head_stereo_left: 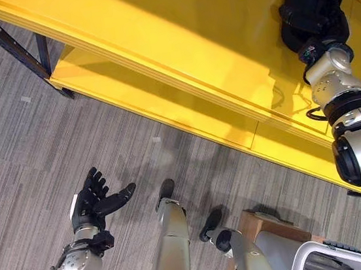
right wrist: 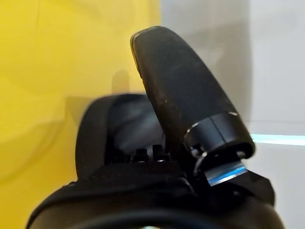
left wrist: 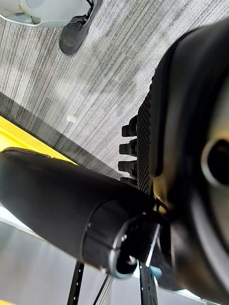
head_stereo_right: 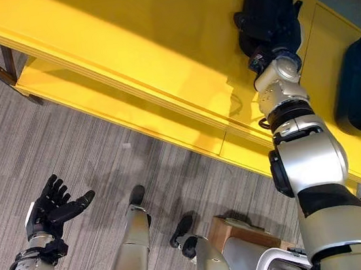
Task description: Move parts from the plastic box to the shelf.
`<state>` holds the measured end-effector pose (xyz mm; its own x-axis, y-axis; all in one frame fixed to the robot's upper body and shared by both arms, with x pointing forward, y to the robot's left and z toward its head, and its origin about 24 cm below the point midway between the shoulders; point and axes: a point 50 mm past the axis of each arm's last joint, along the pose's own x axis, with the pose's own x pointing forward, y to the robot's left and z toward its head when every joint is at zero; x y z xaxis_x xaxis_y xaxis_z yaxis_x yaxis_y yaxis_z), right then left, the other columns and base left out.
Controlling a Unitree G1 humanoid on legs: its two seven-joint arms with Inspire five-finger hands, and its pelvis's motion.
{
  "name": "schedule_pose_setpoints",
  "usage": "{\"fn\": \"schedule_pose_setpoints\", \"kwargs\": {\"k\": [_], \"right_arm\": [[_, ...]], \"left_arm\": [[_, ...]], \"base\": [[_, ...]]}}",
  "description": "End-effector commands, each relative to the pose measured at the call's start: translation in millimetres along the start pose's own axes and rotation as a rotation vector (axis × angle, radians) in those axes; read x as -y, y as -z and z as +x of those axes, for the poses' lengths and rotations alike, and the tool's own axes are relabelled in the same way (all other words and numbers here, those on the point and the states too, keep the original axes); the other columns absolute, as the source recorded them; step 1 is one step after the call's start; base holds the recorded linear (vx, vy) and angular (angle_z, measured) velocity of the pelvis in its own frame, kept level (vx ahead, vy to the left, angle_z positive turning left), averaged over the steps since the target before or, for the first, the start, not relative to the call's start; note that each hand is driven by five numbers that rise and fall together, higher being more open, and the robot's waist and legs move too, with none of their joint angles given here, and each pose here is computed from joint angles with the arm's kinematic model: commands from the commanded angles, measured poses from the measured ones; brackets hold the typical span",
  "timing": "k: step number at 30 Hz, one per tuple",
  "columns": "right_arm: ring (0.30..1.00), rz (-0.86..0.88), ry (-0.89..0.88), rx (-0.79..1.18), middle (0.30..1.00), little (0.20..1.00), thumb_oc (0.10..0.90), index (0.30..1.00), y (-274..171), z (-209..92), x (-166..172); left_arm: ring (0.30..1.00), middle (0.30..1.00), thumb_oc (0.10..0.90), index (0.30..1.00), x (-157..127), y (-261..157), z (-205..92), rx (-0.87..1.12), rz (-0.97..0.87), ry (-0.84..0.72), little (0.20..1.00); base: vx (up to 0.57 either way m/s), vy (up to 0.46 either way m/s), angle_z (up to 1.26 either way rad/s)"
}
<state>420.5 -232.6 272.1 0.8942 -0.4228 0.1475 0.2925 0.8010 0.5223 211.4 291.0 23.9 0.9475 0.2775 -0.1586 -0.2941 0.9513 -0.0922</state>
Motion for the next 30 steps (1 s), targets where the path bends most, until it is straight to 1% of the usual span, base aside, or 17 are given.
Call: {"fn": "schedule_pose_setpoints", "kwargs": {"k": [1, 3, 6, 10, 14, 15, 16, 17, 21, 25, 30], "right_arm": [[1.0, 0.137, -0.007, -0.079, 1.0, 1.0, 0.9, 1.0, 27.0, -8.9, -15.0], [1.0, 0.17, 0.016, -0.085, 1.0, 1.0, 0.9, 1.0, 29.7, -9.7, -13.3], [1.0, 0.171, 0.018, -0.085, 1.0, 1.0, 0.9, 1.0, 30.4, -9.9, -13.1], [1.0, 0.128, -0.019, -0.09, 1.0, 1.0, 0.9, 1.0, 38.0, -15.1, -23.5], [1.0, -0.005, -0.15, -0.085, 1.0, 1.0, 0.9, 1.0, 49.9, -25.1, -40.7], [1.0, -0.006, -0.15, -0.085, 1.0, 1.0, 0.9, 1.0, 50.3, -25.3, -40.6], [1.0, -0.059, -0.198, -0.079, 1.0, 1.0, 0.9, 1.0, 54.1, -29.0, -44.8], [1.0, -0.06, -0.199, -0.08, 1.0, 1.0, 0.9, 1.0, 54.5, -29.1, -44.8], [1.0, -0.152, -0.311, -0.063, 1.0, 1.0, 0.9, 1.0, 61.3, -38.4, -54.2], [1.0, -0.231, -0.351, -0.05, 1.0, 1.0, 0.9, 1.0, 62.5, -39.4, -50.2], [1.0, -0.327, -0.335, -0.04, 1.0, 1.0, 0.9, 1.0, 60.4, -33.8, -34.6]], "left_arm": [[1.0, 1.0, 0.9, 1.0, 11.0, -35.0, 3.0, 0.165, 0.018, 0.06, 1.0], [1.0, 1.0, 0.9, 1.0, 12.3, -34.0, 2.6, 0.162, 0.012, 0.061, 1.0], [1.0, 1.0, 0.9, 1.0, 12.1, -34.0, 2.5, 0.161, 0.013, 0.06, 1.0], [1.0, 1.0, 0.9, 1.0, 12.3, -33.4, 3.5, 0.165, 0.007, 0.042, 1.0], [1.0, 1.0, 0.9, 1.0, 10.4, -32.9, 4.0, 0.171, -0.015, 0.018, 1.0], [1.0, 1.0, 0.9, 1.0, 10.4, -32.7, 3.9, 0.17, -0.016, 0.018, 1.0], [1.0, 1.0, 0.9, 1.0, 10.0, -33.0, 3.5, 0.175, -0.026, 0.011, 1.0], [1.0, 1.0, 0.9, 1.0, 10.0, -32.7, 3.3, 0.174, -0.027, 0.011, 1.0], [1.0, 1.0, 0.9, 1.0, 6.3, -31.3, 1.9, 0.173, -0.039, -0.011, 1.0], [1.0, 1.0, 0.9, 1.0, 5.9, -29.8, -0.3, 0.172, -0.05, -0.012, 1.0], [1.0, 1.0, 0.9, 1.0, 4.5, -29.5, -1.9, 0.175, -0.058, -0.015, 1.0]], "base": [[0.01, 0.007, -0.08], [0.01, 0.007, -0.05], [0.0, 0.002, -0.01], [0.0, 0.0, 0.0], [0.0, 0.0, 0.0], [0.0, 0.0, 0.0], [0.0, 0.0, 0.0], [0.0, 0.0, 0.0], [-0.01, 0.007, -0.02], [-0.01, 0.005, -0.05], [0.0, -0.001, -0.01]]}}
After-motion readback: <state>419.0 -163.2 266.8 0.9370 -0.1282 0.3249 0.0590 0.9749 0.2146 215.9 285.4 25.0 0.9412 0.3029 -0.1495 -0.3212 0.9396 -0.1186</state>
